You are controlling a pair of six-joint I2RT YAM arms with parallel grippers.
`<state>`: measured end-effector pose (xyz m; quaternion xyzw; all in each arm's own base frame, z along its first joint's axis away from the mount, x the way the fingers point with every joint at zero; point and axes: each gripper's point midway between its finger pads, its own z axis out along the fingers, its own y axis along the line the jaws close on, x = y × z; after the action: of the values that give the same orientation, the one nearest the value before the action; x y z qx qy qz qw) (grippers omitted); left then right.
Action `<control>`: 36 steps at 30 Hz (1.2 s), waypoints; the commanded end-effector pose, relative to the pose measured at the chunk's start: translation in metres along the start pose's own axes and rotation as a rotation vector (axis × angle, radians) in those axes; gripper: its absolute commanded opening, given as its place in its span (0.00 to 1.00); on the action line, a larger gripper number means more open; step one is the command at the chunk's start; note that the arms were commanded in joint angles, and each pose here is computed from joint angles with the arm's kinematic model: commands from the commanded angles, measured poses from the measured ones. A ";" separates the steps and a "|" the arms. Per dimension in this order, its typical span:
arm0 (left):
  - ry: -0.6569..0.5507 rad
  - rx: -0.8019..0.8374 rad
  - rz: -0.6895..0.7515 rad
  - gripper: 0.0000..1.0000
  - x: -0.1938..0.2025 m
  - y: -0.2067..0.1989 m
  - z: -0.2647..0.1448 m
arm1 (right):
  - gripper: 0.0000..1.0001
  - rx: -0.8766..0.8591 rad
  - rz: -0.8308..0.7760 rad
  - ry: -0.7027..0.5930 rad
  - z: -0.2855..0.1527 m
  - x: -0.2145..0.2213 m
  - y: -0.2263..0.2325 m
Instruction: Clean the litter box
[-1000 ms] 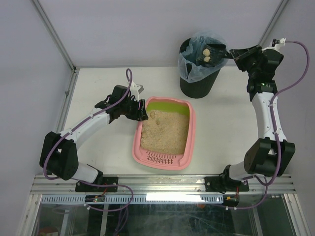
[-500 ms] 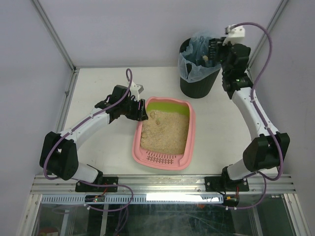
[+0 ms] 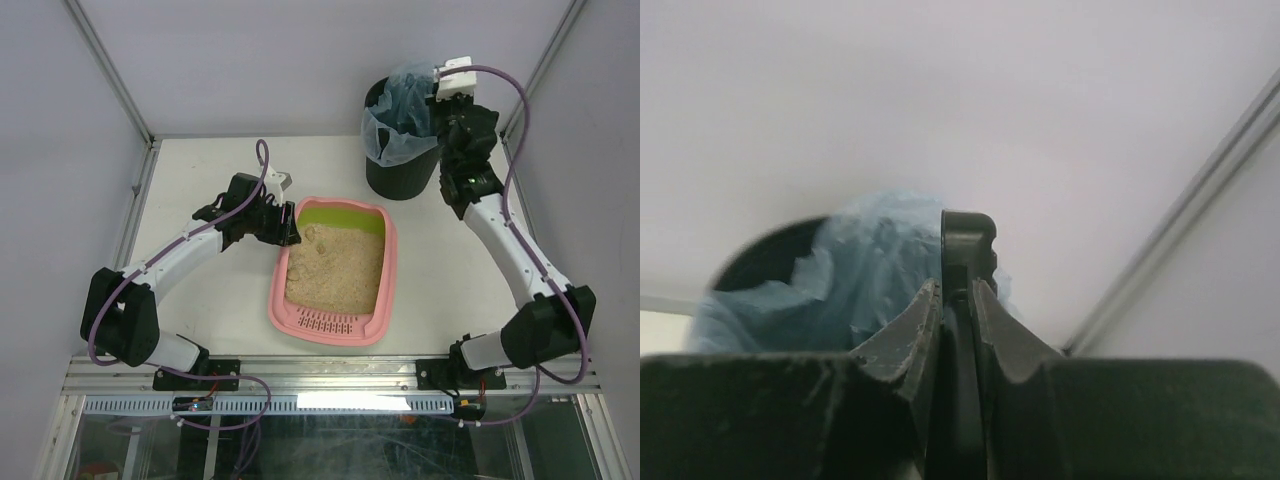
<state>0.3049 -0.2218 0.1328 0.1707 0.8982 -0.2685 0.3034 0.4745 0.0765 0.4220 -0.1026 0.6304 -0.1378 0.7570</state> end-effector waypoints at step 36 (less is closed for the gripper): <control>-0.021 -0.021 0.040 0.49 -0.010 0.004 0.000 | 0.00 -0.214 0.489 0.912 -0.177 0.136 0.204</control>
<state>0.3047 -0.2219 0.1328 0.1711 0.8980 -0.2691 0.3030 0.3075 0.2305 0.1898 0.0027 0.9279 0.1291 0.3497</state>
